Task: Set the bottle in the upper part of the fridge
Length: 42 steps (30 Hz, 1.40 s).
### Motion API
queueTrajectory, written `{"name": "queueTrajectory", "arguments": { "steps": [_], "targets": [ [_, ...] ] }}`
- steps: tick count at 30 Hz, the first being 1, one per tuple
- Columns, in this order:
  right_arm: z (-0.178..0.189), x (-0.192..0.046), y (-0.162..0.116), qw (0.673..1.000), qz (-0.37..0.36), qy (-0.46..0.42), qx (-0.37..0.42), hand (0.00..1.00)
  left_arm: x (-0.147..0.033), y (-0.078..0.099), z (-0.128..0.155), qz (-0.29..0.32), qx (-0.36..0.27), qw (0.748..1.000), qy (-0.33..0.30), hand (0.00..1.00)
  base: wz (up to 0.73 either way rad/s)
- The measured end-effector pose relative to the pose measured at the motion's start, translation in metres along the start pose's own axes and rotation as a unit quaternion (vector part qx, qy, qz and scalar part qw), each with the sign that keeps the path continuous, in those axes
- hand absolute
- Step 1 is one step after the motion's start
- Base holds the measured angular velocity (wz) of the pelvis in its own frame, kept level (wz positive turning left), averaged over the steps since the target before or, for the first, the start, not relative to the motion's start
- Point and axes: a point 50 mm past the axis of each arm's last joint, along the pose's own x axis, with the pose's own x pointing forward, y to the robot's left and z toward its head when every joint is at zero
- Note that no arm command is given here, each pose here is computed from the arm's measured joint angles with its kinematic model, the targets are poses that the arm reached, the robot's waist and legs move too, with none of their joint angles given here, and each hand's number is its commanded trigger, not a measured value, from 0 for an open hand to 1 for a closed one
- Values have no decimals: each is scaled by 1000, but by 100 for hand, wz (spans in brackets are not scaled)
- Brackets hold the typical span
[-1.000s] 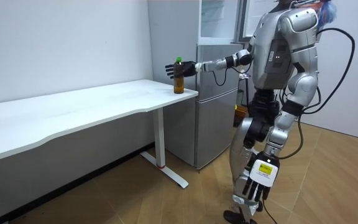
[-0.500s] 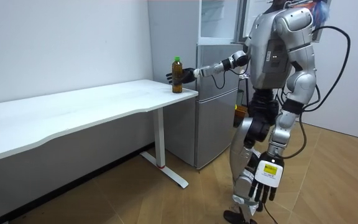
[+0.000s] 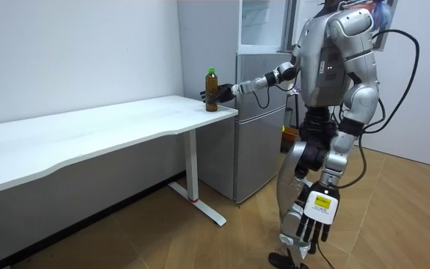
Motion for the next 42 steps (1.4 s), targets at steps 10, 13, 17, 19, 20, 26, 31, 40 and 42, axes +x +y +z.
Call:
{"name": "queueTrajectory", "arguments": {
  "steps": [10, 13, 17, 19, 20, 26, 31, 40, 42],
  "targets": [
    [1, 0, -1, 1000, -5, -4, 2, 0, 0, 0, 0, 2, -1, 1000, 1, 0, 0],
    [1, 1, -1, 1000, -6, -4, 0, 0, 0, -2, -3, 2, -4, 1000, 8, 0, 0],
    [6, 3, 2, 1000, -5, -9, 1, 0, 0, -4, -2, 2, -2, 1000, 7, 0, 0],
    [7, 5, 2, 1000, -8, -11, 1, 0, 0, -6, -2, 0, 2, 1000, 6, 0, 0],
    [8, 5, 3, 1000, -11, -12, 2, 0, 0, -6, -1, -2, 3, 1000, 6, 0, -3],
    [13, 8, 6, 999, -28, -18, 6, 0, 0, -8, -4, 1, -8, 1000, 13, 0, -2],
    [14, 8, 5, 999, -41, -18, 6, 0, 0, -8, -5, 2, -9, 1000, 17, 0, 2],
    [24, 10, 15, 999, -29, -34, 3, 100, 3, -5, 2, 3, -27, 1000, 4, 0, 1],
    [27, 10, 17, 999, -25, -37, 4, 100, 3, -4, 3, 4, -27, 1000, 2, 0, 0]
  ]
}}
